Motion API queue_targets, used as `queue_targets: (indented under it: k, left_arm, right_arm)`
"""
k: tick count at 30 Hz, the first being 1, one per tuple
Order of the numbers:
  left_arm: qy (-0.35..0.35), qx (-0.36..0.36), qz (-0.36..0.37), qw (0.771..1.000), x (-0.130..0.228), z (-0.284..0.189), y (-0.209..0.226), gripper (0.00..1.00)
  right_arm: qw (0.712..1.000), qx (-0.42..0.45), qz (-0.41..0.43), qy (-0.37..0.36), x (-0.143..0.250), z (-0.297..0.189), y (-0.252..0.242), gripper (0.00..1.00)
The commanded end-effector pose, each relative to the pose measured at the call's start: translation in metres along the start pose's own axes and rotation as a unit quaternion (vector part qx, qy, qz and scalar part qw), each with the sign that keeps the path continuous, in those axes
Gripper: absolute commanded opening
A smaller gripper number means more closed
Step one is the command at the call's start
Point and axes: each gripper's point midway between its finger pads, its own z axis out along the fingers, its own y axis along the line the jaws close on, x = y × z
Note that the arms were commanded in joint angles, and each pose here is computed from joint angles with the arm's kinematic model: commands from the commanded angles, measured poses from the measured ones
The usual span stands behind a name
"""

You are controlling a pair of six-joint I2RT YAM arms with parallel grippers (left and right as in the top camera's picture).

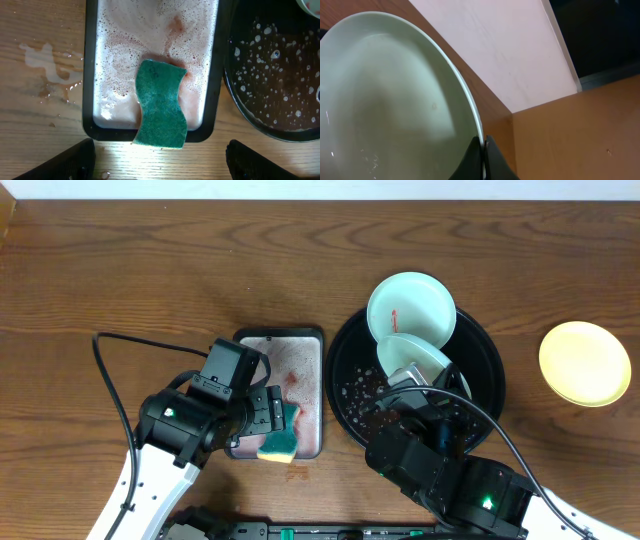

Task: Clean dirty plates on tray and stack at the side
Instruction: 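Lift the scrubbed pale green plate off the black tray with right gripper, then move the green plate right and stack it on the yellow plate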

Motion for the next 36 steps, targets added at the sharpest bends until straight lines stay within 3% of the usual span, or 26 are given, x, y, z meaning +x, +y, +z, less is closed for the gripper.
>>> queue_targets:
  k: [1, 16, 22, 25, 31, 36]
  left_arm:
    - [0.002, 0.001, 0.004, 1.000, 0.000, 0.000, 0.000, 0.84]
    - [0.001, 0.001, 0.004, 1.000, 0.000, 0.000, 0.000, 0.84]
    - [0.002, 0.001, 0.004, 1.000, 0.000, 0.000, 0.000, 0.84]
    - [0.002, 0.001, 0.004, 1.000, 0.000, 0.000, 0.000, 0.84]
    - [0.002, 0.001, 0.004, 1.000, 0.000, 0.000, 0.000, 0.84]
    - [0.002, 0.001, 0.004, 1.000, 0.000, 0.000, 0.000, 0.84]
  right_arm:
    - [1.000, 0.016, 0.013, -0.006, -0.007, -0.003, -0.011, 0.01]
    - [0.999, 0.017, 0.026, -0.006, -0.007, -0.003, -0.011, 0.01]
    - [0.981, 0.018, 0.188, 0.048, 0.017, 0.019, -0.016, 0.01]
    - [0.952, -0.053, 0.279, 0.118, 0.041, 0.042, 0.003, 0.01]
    - [0.848, -0.185, 0.449, 0.212, 0.078, 0.084, 0.012, 0.01]
    - [0.763, -0.161, 0.572, 0.253, 0.138, 0.111, -0.027, 0.01]
